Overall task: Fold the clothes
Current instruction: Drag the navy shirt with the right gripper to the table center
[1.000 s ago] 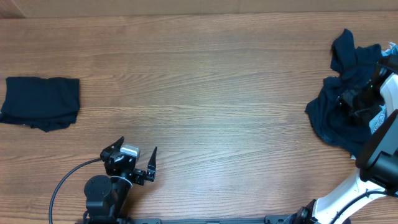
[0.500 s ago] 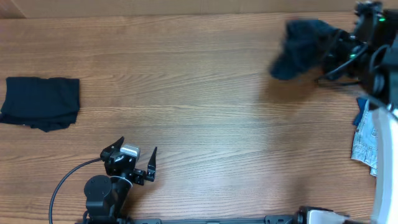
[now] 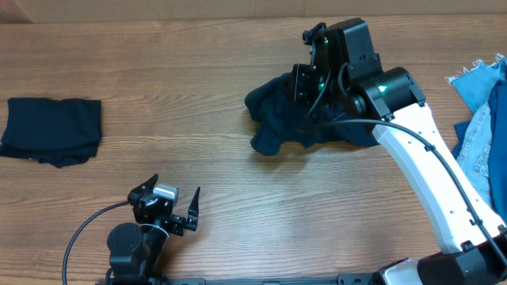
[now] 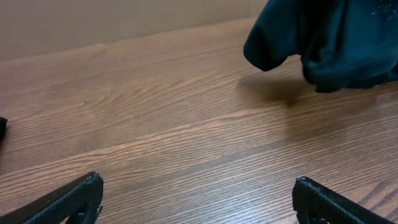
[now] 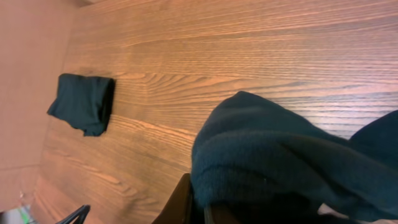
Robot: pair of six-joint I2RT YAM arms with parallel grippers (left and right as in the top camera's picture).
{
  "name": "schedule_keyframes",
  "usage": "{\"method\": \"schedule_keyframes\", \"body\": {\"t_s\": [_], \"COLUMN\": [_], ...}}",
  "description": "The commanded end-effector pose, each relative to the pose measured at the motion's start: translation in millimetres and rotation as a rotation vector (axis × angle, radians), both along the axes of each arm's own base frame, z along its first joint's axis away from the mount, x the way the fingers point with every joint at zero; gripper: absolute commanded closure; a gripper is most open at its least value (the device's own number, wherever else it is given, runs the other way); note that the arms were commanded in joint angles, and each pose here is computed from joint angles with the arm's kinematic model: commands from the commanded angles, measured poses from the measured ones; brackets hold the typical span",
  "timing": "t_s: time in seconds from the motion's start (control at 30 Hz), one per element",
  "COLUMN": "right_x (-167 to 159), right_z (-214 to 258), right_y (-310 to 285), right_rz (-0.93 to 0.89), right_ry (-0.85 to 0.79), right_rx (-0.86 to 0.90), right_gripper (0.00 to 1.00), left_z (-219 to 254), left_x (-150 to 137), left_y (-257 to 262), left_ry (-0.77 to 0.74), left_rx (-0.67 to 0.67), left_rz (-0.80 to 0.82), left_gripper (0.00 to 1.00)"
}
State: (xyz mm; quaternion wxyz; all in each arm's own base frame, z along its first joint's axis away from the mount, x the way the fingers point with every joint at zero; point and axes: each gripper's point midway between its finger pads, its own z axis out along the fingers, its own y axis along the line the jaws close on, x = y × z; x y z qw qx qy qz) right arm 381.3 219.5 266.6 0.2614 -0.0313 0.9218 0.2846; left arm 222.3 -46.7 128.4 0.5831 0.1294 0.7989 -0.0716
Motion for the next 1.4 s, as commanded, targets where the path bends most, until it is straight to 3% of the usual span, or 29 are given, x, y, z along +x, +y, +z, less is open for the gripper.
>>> {"method": "schedule_keyframes", "body": {"t_s": [0.0,0.27,0.37,0.5,0.6,0.77,0.93,1.07,1.17,1.37], "right_x": [4.3,4.3,4.0,-3.9,-8.0,-17.7,-8.9,6.0,20.9,47.9], "right_z": [3.8,3.9,3.6,7.5,13.9,30.4,50.0,74.9,74.5,137.0], "right_y": [-6.8,-6.8,-6.8,5.1,14.9,33.9,43.5,48.8,31.8,-124.6], "right_rz": [-0.033,-0.033,-0.030,0.110,0.210,0.357,0.376,0.266,0.188,-0.233], "right_ry": [-0.026,-0.026,-0.027,-0.071,-0.122,-0.191,-0.284,-0.281,-0.316,-0.450], "right_rx": [-0.021,-0.021,-0.023,-0.019,-0.001,0.078,0.126,0.255,0.201,0.037], "right_gripper": [0.96,0.96,0.96,0.96,0.96,0.96,0.96,0.96,0.96,0.96], "left_z": [-2.1,6.8,4.2,61.1,125.1,172.0,226.5,203.7,193.6,197.7], "left_x": [0.1,2.9,-3.4,-0.8,-7.3,5.6,32.7,58.0,63.4,63.0], "left_y": [-0.3,-0.6,-16.7,-21.9,-15.7,-19.8,-57.8,-68.1,-71.7,-56.3], "left_ry": [0.006,-0.034,-0.007,-0.096,-0.205,-0.130,-0.166,-0.017,0.072,0.079], "left_rx": [-0.019,-0.017,-0.071,-0.346,-0.347,-0.351,-0.415,-0.442,-0.435,-0.297], "left_rz": [0.003,0.000,-0.086,-0.061,-0.041,-0.052,-0.310,-0.350,-0.345,-0.261], "left_gripper": [0.00,0.00,0.00,0.00,0.00,0.00,0.00,0.00,0.00,0.00]}}
